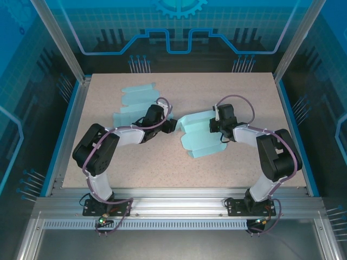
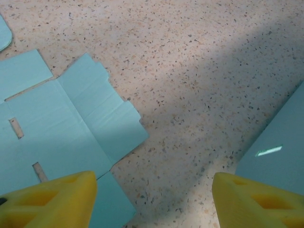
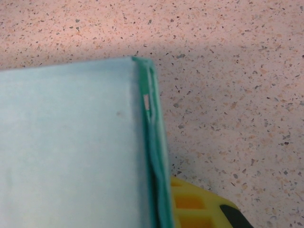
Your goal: Fold the paper box
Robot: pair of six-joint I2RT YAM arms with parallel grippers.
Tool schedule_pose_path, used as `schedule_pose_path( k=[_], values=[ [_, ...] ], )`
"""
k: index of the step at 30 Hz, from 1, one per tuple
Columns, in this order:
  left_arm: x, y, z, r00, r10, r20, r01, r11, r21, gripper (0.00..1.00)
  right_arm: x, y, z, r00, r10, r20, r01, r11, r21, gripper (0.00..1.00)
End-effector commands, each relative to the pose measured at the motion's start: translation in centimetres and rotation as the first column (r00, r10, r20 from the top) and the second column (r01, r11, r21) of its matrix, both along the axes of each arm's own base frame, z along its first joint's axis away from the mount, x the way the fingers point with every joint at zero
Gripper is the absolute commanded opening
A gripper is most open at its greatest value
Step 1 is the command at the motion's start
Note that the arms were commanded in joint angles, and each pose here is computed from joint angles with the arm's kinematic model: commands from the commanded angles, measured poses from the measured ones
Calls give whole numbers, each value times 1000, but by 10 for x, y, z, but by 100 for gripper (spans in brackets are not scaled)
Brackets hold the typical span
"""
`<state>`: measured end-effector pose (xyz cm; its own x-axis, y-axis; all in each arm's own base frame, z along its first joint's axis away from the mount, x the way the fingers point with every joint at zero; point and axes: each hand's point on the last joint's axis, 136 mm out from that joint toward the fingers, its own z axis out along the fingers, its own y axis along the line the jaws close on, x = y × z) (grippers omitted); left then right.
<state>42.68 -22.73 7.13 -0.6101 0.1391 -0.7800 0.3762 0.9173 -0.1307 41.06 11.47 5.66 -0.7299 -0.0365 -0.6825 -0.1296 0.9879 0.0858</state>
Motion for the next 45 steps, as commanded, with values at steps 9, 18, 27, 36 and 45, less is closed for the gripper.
schedule_pose_path(
  k=[9,18,27,36,45],
  values=[
    [-10,-23,8,997,-76,19,76,997,-16,68,4,9,6,1000,22,19,-22,1000,22,0],
    [-13,-59,9,994,-108,27,109,993,-52,68,3,8,6,1000,21,16,-22,1000,22,0],
    [-29,-64,12,981,-187,45,188,982,-5,71,4,9,6,1000,22,19,-23,999,23,0],
    [-43,-57,7,967,-253,38,249,965,88,72,4,9,6,1000,24,15,-24,999,23,0],
    [-18,-62,20,965,-233,123,217,967,136,71,4,10,6,999,29,14,-29,999,26,0]
  ],
)
